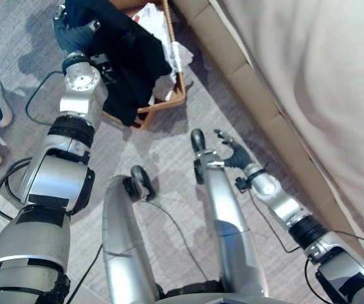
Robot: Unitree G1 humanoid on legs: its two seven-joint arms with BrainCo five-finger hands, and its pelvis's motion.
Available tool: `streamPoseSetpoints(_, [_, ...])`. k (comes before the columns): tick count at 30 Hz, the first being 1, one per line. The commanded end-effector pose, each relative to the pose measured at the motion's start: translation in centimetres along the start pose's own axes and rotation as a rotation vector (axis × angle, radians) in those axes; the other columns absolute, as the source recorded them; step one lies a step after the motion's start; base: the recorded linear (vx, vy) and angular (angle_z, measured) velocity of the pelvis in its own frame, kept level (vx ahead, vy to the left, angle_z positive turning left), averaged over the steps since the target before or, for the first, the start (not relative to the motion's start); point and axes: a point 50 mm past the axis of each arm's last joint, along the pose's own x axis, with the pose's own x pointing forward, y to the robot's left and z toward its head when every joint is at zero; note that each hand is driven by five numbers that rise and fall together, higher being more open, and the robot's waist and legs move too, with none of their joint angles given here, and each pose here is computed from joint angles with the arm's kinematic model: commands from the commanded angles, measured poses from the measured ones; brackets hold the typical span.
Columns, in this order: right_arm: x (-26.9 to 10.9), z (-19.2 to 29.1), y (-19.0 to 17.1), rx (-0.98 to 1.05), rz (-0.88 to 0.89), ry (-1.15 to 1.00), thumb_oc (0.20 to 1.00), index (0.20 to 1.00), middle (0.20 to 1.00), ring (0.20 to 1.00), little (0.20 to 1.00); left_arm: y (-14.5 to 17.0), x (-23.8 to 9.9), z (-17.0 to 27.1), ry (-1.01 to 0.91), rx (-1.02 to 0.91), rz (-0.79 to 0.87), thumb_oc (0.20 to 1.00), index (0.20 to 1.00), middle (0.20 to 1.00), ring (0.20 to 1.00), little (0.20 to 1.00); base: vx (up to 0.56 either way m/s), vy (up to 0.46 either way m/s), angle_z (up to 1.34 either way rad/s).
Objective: Pick up clothes into the bucket
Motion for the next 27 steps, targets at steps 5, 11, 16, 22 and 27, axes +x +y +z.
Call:
streamPoseSetpoints(5, [-0.8,1.3,1.7,0.045,0.04,-0.094,1.0,1.0,1.0,1.0,1.0,-0.5,-0.1,0.6,-0.078,0.102,-0.084,1.0,1.0,1.0,1.0,1.0,0.0,0.0,0.0])
streamPoseSetpoints(11, [-1.1,0.8,1.0,0.025,0.029,-0.077,1.0,1.0,1.0,1.0,1.0,-0.8,0.0,0.9,-0.127,0.315,-0.162,1.0,1.0,1.0,1.0,1.0,-0.01,0.011,0.0])
streamPoseSetpoints(16, [-1.4,0.3,0.6,0.016,0.015,-0.058,1.0,1.0,1.0,1.0,1.0,-0.9,0.1,1.3,-0.147,0.334,-0.174,1.0,1.0,1.0,1.0,1.0,-0.01,0.008,0.03])
streamPoseSetpoints(22, [-1.6,-0.2,0.1,-0.003,0.008,-0.04,1.0,1.0,1.0,1.0,1.0,-0.5,0.1,1.6,-0.199,0.465,-0.236,1.0,1.0,1.0,1.0,1.0,-0.01,0.022,0.0])
streamPoseSetpoints(27, [-1.5,-0.3,0.1,0.002,0.002,-0.032,1.0,1.0,1.0,1.0,1.0,0.4,0.1,1.1,-0.162,0.377,-0.206,1.0,1.0,1.0,1.0,1.0,0.0,0.013,0.0])
